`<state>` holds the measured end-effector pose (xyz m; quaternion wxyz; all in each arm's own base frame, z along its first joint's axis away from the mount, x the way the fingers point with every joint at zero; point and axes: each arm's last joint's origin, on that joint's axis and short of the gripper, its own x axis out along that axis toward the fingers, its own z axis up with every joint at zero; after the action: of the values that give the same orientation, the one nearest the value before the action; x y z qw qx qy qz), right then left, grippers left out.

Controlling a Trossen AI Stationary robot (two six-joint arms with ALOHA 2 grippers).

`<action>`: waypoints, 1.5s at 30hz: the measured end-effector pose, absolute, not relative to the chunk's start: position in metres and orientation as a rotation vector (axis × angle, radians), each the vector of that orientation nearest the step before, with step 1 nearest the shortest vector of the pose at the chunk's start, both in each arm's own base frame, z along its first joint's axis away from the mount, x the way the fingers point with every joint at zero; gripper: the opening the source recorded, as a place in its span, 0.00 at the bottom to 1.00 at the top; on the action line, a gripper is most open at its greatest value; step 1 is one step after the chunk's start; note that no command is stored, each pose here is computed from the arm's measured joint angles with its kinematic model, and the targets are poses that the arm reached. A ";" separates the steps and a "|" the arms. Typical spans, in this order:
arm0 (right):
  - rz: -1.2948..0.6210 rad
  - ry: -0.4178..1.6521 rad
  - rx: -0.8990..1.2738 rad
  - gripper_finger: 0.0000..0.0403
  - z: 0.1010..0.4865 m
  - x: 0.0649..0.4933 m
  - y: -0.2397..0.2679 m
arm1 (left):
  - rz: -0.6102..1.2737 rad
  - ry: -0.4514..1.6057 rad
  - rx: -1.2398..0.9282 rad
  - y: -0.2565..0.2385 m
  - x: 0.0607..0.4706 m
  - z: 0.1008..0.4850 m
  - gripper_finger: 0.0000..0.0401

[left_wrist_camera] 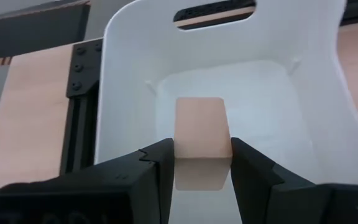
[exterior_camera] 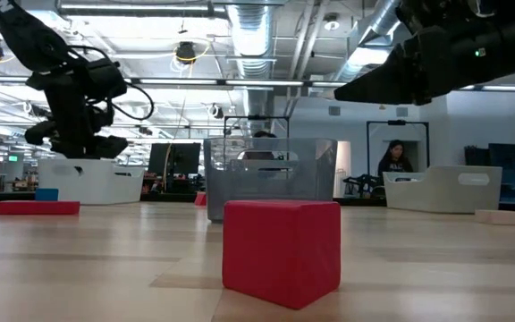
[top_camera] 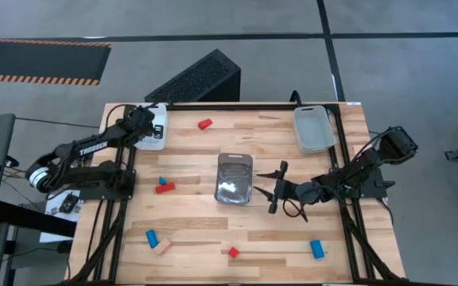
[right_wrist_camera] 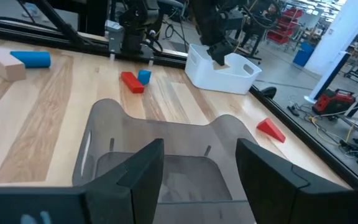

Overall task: Sort & place blocks by color
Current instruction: Put the top brown block into the white bin, then put the right brown block into the white bin

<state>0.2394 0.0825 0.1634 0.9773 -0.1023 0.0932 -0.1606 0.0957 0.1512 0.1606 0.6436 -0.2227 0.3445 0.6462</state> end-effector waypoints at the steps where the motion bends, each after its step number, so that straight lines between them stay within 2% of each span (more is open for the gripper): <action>1: -0.324 0.187 -0.205 0.55 0.163 0.239 0.083 | 1.475 0.791 -0.504 0.151 0.096 0.160 0.26; 15: -0.321 0.183 -0.180 0.55 0.163 0.239 0.084 | 1.474 0.816 -0.504 0.151 0.096 0.158 0.43; 23: -0.326 0.182 -0.160 0.55 0.163 0.239 0.083 | 1.462 0.833 -0.490 0.150 0.095 0.159 0.44; 29: -0.410 0.176 -0.148 0.55 0.164 0.238 0.080 | 1.420 0.762 -0.438 0.142 0.096 0.173 0.44; 36: -0.471 0.138 -0.130 0.55 0.182 0.231 0.075 | 1.205 0.551 -0.343 0.115 0.113 0.212 0.42; 41: -0.541 0.152 -0.144 0.55 0.191 0.222 0.069 | 1.007 0.429 -0.315 0.091 0.127 0.238 0.32; 45: -0.589 0.191 -0.186 0.55 0.195 0.213 0.067 | 0.728 0.372 -0.349 0.070 0.145 0.248 0.26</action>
<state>0.2132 0.0672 0.1952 0.9482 -0.0916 0.0938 -0.2894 0.1453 0.0703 0.2482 0.9029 -0.1690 0.1800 0.3519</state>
